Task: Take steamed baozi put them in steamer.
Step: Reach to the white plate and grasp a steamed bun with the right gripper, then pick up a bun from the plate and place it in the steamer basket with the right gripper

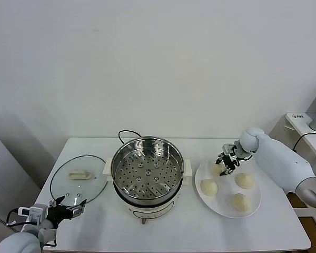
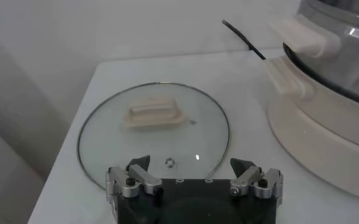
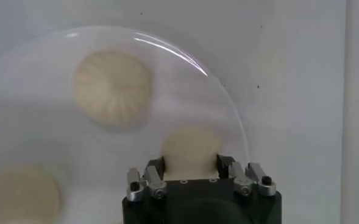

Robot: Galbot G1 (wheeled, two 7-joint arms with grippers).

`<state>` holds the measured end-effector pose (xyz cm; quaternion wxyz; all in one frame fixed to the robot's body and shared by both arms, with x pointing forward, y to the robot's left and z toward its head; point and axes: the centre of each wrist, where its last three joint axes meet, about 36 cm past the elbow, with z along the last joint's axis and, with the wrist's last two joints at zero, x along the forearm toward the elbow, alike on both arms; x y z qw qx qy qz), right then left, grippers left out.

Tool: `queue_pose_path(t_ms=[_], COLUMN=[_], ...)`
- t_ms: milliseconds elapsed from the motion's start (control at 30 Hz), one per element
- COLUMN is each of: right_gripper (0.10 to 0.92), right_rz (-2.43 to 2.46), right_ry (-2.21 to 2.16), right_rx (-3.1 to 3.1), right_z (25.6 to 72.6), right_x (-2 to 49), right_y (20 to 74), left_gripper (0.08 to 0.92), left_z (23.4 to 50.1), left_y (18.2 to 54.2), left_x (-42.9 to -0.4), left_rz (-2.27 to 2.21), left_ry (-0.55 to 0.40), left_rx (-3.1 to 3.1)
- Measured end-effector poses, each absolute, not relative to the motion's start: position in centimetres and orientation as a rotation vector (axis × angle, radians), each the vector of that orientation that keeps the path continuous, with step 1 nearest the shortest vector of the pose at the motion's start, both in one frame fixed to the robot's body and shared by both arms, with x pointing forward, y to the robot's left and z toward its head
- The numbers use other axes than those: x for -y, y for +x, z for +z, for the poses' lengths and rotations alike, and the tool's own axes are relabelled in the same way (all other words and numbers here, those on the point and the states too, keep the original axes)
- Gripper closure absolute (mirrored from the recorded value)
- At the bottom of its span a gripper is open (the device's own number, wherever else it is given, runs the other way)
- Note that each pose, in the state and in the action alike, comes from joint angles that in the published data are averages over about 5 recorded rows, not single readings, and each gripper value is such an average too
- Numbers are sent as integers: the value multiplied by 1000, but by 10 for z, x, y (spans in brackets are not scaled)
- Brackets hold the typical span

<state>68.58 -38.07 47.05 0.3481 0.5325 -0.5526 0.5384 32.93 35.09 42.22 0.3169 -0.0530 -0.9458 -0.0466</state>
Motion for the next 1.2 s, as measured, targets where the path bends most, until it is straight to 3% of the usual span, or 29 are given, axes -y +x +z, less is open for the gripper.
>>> queue_pose_path(t_ms=[233,733,1200], right_gripper=[555,547,545], right_rz=[1437,1744,2128], right_ry=[1426,1750,2187], right_rx=[1431,1339,927], right_z=[512,679,725], right_x=[374,294,166], right_y=[689,718,734], left_gripper=[177,177,177], left_z=[424,425,425], left_y=[329,330,330], left_x=[-350,-347,-347], left_rz=[-126,-135,-148], left_ry=[-140,-155,-162], left_rx=[2491,2490,2487])
